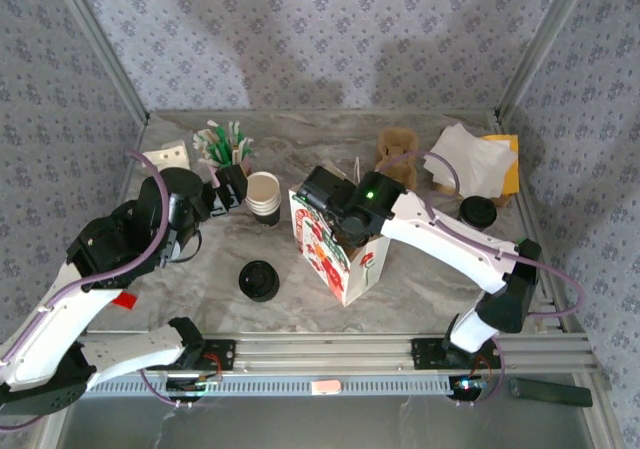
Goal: Pack the takeout coffee
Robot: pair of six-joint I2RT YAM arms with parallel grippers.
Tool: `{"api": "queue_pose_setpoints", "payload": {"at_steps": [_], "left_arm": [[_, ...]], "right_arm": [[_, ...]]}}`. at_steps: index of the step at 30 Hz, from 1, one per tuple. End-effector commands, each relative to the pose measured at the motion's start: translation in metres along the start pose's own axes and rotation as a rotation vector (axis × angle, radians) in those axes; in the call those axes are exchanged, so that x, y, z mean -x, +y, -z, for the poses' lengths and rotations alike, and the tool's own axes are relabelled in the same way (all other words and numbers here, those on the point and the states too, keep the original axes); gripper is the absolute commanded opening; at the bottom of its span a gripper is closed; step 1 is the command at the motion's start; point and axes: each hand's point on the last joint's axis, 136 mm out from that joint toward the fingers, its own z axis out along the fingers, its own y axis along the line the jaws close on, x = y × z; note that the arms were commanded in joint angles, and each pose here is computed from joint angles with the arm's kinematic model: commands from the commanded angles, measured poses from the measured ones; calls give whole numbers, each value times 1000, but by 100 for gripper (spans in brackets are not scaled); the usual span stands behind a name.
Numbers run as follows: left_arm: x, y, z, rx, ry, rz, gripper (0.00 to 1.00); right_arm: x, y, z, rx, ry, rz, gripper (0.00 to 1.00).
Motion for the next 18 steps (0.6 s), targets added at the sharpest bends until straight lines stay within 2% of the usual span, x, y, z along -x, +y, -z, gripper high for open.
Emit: {"api": "queue_pose_setpoints", "payload": {"at_steps": [1,10,18], "left_arm": [[5,3,4,1,-15,-6,94],[3,2,3,-4,-7,-5,94],[1,2,3,-8,1,-2,95]], "right_arm": [[11,-5,9,-24,-36,23,35],[22,9,25,73,-62,-1,35],[30,3,29,51,-89,23,35]]}}
